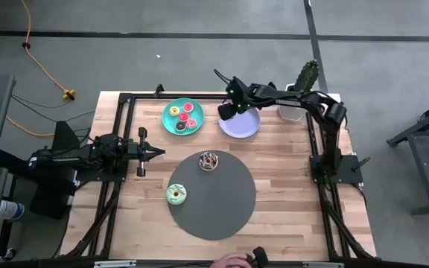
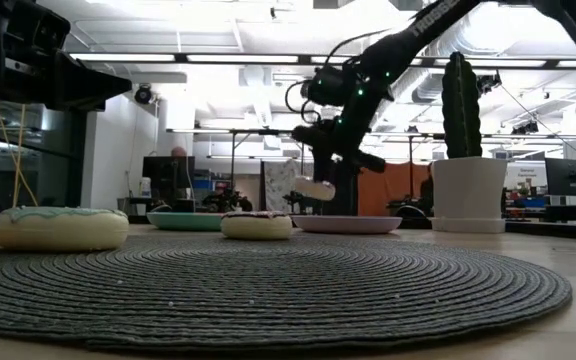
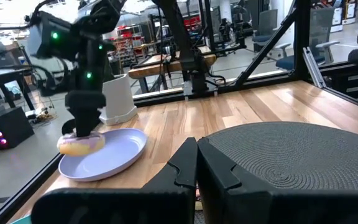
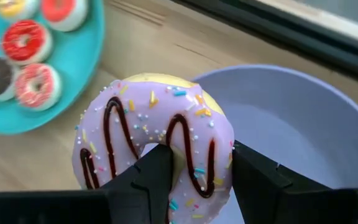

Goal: Pick & Place donuts
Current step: Put the large purple donut on the purple plate

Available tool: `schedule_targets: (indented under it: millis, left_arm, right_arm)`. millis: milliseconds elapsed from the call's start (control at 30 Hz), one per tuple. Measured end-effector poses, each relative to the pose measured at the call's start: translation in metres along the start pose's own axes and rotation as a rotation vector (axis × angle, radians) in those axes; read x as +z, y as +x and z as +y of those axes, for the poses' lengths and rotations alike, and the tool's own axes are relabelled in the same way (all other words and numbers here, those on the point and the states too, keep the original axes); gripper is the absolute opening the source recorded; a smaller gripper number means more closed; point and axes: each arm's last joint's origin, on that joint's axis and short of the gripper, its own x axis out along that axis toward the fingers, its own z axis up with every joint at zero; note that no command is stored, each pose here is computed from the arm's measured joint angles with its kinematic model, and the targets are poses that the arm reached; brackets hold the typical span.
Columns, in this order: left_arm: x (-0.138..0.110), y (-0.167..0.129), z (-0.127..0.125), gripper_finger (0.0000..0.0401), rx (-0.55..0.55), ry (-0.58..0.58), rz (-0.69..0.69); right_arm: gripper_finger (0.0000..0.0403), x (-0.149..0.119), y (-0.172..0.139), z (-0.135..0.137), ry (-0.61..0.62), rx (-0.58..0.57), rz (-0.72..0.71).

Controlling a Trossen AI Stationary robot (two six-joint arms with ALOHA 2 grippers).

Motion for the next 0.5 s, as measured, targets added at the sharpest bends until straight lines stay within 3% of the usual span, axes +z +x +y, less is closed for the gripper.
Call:
schedule_targets:
  millis: [500]
  left_arm:
    - [0.000,0.000,0.000,0.0000,0.000,0.000,0.000]
  right_arm:
    - [0.0144,-0.007,0.024,-0.009,0.197,-0.027,0.082]
